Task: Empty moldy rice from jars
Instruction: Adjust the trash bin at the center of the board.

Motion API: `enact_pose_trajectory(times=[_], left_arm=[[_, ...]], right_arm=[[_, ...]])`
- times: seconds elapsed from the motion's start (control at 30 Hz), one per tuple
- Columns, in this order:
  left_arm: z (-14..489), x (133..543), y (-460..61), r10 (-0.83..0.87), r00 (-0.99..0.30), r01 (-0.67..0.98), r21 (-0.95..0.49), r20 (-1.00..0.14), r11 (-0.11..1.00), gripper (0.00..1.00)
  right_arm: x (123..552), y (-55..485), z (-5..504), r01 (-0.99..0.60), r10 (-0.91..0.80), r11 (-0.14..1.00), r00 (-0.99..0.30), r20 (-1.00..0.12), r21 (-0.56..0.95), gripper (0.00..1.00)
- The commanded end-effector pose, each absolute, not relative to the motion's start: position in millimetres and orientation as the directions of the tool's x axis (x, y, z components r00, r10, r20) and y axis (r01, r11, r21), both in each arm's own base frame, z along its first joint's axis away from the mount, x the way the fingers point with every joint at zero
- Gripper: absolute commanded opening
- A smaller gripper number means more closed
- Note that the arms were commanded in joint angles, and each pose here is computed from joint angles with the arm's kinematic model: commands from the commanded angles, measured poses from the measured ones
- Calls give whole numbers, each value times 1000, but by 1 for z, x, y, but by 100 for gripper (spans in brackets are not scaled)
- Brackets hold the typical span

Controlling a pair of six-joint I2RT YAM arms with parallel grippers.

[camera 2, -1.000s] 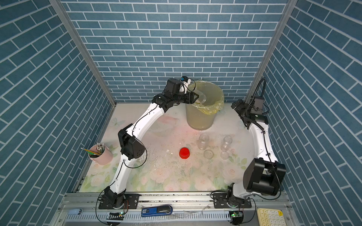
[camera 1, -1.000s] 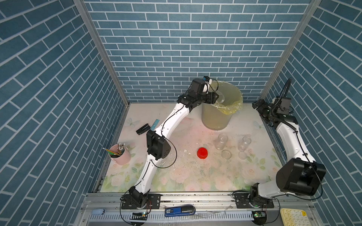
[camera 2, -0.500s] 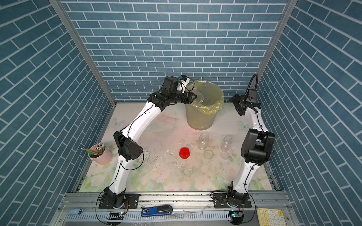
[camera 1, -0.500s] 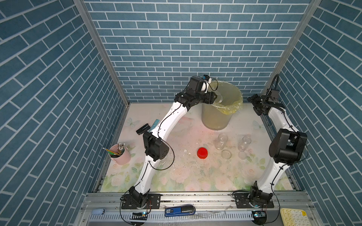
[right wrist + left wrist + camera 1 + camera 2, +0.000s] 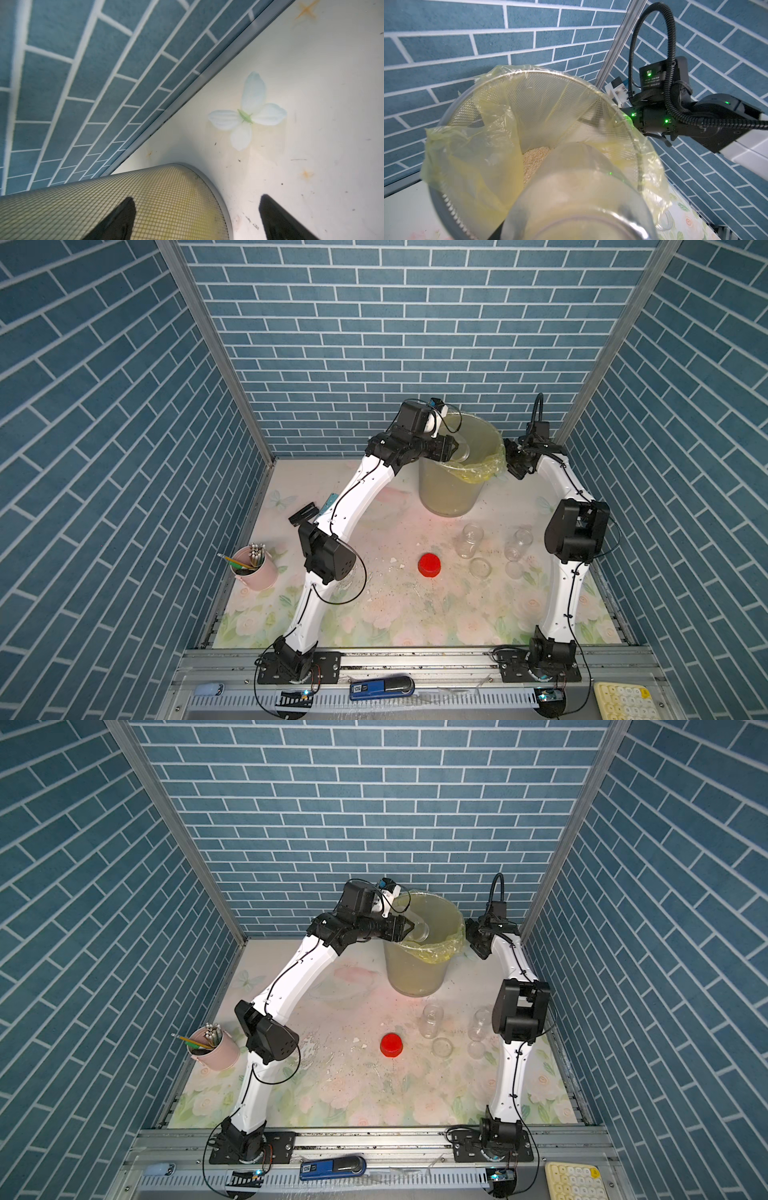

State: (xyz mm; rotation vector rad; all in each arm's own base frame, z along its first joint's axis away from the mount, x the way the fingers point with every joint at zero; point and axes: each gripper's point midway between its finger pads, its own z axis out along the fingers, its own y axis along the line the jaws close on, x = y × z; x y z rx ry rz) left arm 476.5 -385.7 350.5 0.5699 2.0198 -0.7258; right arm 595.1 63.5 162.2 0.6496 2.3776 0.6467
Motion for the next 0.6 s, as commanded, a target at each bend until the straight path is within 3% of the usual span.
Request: enact_pose_trajectory(times=[0.0,0.43,0.57], left_arm=[[383,467,-368,113,-448,637,-227,-887,737,23],[367,471,-330,202,-479,553,-116,-854,825,22],[356,470,-346,219,-482,574,-116,-848,811,18]], right_arm=[[566,106,170,194,477,801,-778,-409,566,94],[532,81,206,188,437,870,-722,-536,456,95],[523,70,219,191,436,879,-694,-573,437,95]])
